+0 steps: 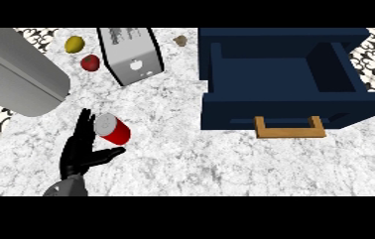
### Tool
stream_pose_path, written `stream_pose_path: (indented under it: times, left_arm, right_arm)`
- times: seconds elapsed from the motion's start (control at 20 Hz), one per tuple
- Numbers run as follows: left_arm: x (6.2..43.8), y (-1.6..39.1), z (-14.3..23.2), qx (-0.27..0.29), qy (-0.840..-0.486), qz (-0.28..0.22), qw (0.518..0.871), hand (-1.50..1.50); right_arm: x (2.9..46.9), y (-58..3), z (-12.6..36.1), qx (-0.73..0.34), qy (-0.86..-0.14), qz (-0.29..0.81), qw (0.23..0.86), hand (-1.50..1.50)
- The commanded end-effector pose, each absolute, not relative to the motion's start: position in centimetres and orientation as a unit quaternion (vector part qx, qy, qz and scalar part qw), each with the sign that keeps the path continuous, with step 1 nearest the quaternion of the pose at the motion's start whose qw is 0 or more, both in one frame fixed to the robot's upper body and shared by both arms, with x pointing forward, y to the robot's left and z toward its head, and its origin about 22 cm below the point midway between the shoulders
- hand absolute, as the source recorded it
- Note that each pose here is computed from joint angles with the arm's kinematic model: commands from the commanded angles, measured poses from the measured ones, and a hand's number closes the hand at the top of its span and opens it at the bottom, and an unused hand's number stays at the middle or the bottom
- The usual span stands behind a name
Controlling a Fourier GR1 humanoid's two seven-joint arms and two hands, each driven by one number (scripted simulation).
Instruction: Pick up the can, place it into the drawer and close the drawer
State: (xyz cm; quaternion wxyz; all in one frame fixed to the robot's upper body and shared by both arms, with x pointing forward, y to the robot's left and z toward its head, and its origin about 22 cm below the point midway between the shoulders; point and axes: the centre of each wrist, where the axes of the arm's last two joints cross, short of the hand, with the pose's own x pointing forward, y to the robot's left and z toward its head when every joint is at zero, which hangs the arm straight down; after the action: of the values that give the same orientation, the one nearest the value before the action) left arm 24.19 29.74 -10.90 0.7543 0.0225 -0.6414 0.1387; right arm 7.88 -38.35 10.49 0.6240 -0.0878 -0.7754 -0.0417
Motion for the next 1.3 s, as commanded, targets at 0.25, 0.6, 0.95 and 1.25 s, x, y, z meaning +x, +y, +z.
stream_pose_path:
  times: [0.25,0.6,0.95,1.25]
  left_arm:
    - [24.8,29.1,-12.7,-0.007,-0.638,0.150,0.755,-1.50]
    - [26.9,27.2,-12.0,-0.040,-0.641,0.175,0.746,1.50]
    - [28.2,27.3,-10.4,-0.107,-0.662,0.141,0.729,1.50]
    - [29.7,25.4,-9.0,-0.117,-0.675,0.154,0.712,1.50]
  right_arm:
    - [6.6,-39.5,12.7,-0.092,-0.772,-0.041,0.628,-1.50]
    - [6.2,-38.1,11.5,-0.084,-0.774,-0.038,0.627,-1.50]
    - [6.2,-37.9,11.1,-0.072,-0.776,-0.049,0.625,-1.50]
    - [6.7,-37.6,10.5,-0.075,-0.773,-0.056,0.628,-1.50]
